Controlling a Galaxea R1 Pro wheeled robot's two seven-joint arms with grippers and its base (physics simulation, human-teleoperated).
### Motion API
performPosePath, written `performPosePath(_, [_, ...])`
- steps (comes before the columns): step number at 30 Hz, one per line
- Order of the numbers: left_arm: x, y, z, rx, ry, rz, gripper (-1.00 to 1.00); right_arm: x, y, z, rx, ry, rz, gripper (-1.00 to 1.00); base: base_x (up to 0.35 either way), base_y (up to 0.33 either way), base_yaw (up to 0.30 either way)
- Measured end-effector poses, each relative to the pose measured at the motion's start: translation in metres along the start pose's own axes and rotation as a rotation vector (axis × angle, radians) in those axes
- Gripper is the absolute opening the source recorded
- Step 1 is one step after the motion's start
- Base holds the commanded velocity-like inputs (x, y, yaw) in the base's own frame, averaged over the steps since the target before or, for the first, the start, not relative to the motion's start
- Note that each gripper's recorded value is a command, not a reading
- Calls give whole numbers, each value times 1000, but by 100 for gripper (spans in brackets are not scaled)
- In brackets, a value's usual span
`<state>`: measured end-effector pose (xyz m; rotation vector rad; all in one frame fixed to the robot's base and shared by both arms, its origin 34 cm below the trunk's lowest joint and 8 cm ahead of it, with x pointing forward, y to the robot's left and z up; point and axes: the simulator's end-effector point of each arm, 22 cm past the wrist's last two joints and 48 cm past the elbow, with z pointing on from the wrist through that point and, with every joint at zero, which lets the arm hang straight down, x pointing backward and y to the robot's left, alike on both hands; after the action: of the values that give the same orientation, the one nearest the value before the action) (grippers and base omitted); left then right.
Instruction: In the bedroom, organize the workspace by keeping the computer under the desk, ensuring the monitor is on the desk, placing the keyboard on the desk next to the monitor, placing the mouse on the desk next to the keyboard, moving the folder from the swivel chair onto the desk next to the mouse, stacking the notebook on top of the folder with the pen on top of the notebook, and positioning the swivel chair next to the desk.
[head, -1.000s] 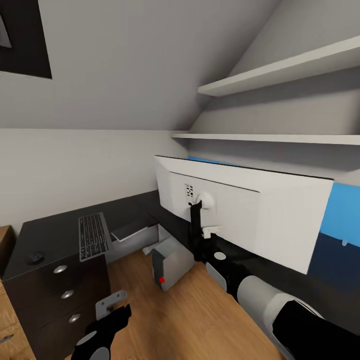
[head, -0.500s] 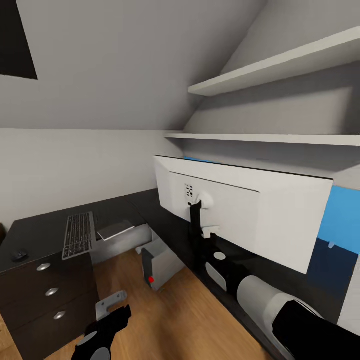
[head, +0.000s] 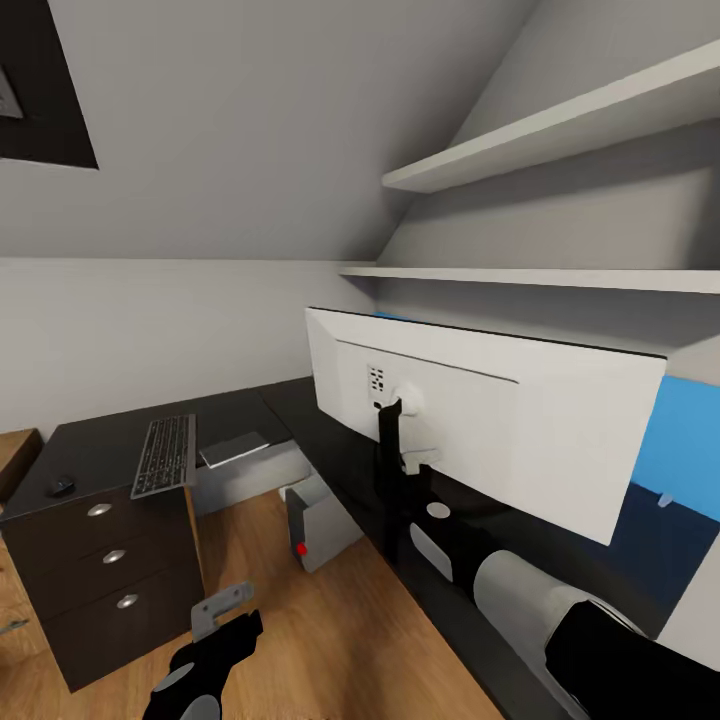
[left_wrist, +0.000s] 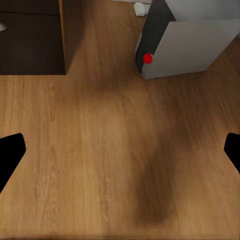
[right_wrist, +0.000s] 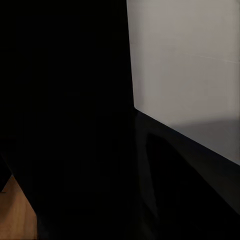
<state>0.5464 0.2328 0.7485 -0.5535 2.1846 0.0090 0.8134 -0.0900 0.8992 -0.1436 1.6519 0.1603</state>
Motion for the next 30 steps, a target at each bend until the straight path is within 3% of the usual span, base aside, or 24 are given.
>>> performPosePath(13, [-1,0,0,-1,-3,0,100,-2,0,0,0,-4,4,-100,-22,-31,196])
performPosePath(24, [-1,0,0,-1,-2,0,100,-2,1,0,-1,-3,3,-100,-237,-226,197])
performPosePath(30, [-1,1,1,-3,-3,0,100,-1,0,0,2,-1,4,-100,-215,-277,58])
